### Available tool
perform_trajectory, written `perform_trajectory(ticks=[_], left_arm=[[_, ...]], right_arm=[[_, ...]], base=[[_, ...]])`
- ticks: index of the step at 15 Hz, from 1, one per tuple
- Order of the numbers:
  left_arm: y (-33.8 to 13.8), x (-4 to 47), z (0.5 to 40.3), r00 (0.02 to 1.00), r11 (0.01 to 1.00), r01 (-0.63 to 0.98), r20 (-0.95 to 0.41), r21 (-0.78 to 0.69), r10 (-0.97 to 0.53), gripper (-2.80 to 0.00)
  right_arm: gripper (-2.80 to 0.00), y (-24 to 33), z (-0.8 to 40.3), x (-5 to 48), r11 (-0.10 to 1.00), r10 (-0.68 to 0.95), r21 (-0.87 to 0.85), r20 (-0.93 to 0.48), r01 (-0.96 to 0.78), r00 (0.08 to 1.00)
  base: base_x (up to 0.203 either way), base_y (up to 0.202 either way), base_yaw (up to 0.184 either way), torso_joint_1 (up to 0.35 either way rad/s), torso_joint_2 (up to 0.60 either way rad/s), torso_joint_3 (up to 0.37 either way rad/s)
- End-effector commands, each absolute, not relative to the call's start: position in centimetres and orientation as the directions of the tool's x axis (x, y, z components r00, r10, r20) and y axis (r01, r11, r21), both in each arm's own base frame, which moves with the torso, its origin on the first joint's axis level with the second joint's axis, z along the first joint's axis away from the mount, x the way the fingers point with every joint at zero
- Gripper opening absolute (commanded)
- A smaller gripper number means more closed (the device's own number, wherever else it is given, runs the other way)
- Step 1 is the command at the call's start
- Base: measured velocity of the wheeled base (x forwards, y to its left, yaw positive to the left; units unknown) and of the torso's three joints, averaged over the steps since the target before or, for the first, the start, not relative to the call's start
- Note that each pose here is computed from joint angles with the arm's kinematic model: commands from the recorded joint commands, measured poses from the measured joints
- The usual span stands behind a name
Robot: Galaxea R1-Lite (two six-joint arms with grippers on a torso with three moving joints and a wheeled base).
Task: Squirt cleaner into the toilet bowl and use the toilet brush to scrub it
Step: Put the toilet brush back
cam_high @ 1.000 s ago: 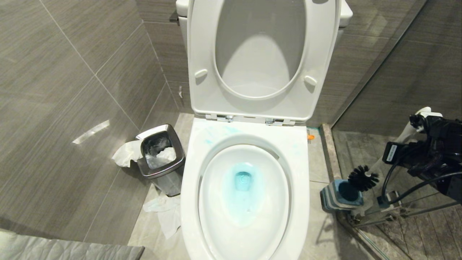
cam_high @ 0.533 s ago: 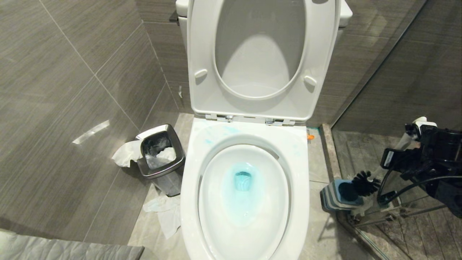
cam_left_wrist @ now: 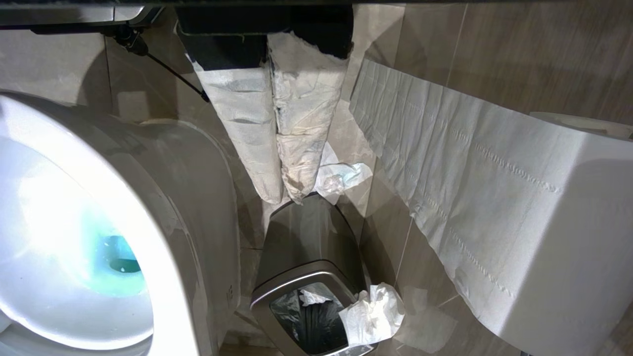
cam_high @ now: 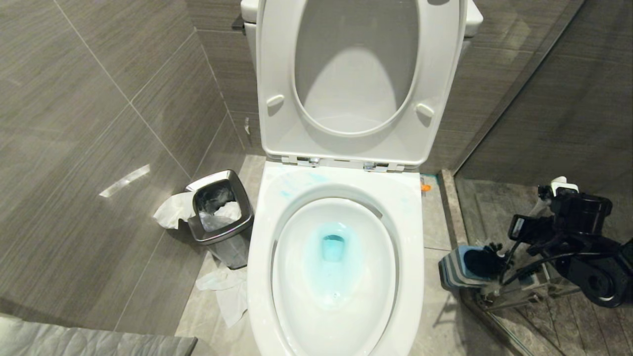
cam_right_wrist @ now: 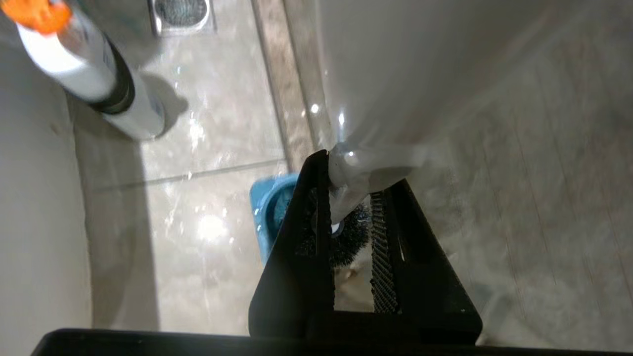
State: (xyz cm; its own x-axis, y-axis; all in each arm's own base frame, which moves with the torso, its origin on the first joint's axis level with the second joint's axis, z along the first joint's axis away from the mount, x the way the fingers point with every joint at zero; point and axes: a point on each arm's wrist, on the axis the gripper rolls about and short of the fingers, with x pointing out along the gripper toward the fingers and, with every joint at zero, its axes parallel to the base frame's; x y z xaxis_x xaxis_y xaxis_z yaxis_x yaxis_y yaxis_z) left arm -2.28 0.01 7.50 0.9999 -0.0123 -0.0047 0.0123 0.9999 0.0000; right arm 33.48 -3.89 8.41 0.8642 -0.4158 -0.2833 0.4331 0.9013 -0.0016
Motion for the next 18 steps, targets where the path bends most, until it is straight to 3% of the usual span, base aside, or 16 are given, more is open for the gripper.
perform_trajectory(ticks=[1, 18], left_arm=[[0.0, -2.3, 7.5, 1.0, 1.0, 0.012, -0.006, 0.0, -0.012, -2.8], [0.0, -2.3, 7.5, 1.0, 1.0, 0.012, -0.006, 0.0, -0.012, -2.8]], right_arm=[[-2.8, -3.4, 6.5, 33.9, 0.904, -0.405, 0.0, -0.328, 0.429, 0.854], [-2.8, -2.2, 0.9, 34.3, 0.902, -0.403, 0.008, -0.341, 0.431, 0.849]], base=[[0.0, 0.0, 0.0, 0.0, 0.0, 0.0], [0.0, 0.0, 0.0, 0.0, 0.0, 0.0]])
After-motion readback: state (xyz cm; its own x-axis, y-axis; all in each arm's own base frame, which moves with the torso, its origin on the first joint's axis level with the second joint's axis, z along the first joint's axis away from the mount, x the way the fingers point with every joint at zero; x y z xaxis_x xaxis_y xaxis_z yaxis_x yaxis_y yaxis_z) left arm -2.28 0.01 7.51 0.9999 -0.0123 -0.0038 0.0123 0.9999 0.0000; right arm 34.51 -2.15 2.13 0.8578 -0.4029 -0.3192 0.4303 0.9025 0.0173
